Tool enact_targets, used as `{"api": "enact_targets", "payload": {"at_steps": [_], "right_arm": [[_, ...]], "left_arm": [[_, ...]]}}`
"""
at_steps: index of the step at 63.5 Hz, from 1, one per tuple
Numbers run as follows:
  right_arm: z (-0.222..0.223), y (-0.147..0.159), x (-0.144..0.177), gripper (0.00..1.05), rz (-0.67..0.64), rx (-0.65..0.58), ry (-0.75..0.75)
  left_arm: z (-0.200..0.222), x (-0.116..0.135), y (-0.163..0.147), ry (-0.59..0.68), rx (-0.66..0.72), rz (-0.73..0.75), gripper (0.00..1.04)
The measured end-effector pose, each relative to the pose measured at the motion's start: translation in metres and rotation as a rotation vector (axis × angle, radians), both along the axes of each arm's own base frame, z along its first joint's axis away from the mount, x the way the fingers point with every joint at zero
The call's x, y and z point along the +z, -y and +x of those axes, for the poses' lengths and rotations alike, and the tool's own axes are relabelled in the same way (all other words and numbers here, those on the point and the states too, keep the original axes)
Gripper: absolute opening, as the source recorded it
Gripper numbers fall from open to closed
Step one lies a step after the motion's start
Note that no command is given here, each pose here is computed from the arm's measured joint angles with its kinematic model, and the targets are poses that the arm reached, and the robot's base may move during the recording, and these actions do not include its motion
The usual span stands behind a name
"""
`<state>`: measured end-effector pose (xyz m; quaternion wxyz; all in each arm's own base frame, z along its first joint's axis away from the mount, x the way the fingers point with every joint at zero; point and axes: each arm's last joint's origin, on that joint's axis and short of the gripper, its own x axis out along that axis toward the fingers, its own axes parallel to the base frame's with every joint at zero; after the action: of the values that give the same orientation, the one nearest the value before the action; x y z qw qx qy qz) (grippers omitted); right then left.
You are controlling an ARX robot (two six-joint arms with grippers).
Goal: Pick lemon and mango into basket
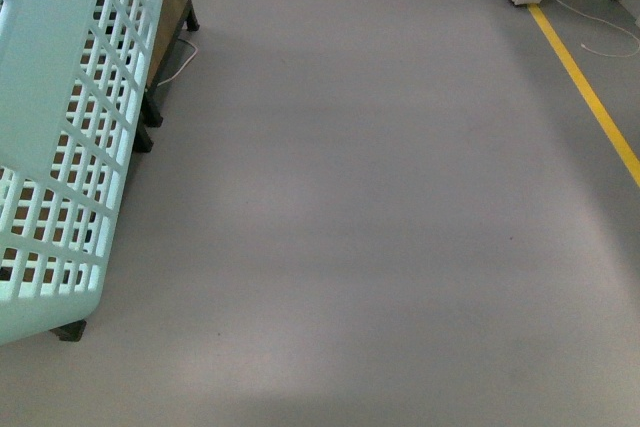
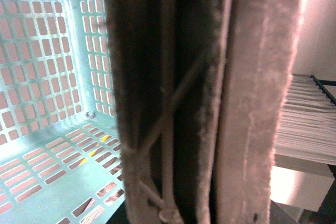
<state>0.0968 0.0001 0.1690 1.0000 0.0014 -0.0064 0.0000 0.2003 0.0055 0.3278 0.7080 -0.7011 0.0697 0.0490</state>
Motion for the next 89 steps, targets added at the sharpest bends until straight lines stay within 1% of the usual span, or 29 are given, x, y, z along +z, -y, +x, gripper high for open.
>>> {"api": "enact_targets", "payload": {"at_steps": [29, 36, 52, 89], "right_arm": [[0.0, 0.0001, 0.0, 0.96, 0.0, -0.004, 0.0], [0.0, 0.0001, 0.0, 0.96, 0.0, -0.005, 0.0], [0.0, 0.0001, 0.0, 0.96, 0.0, -0.002, 0.0], [0.0001, 0.0, -0.0001, 0.96, 0.0, 0.001, -0.001]], "left_arm": [[-0.0003, 0.0003, -0.0001, 0.002, 0.0, 0.0, 0.16], [-0.001, 0.0008, 0.0015, 0.004, -0.034, -0.013, 0.16], [0.0, 0.0, -0.0007, 0.0, 0.007, 0.004, 0.16], [0.0, -0.0002, -0.0004, -0.001, -0.004, 0.002, 0.16]]}}
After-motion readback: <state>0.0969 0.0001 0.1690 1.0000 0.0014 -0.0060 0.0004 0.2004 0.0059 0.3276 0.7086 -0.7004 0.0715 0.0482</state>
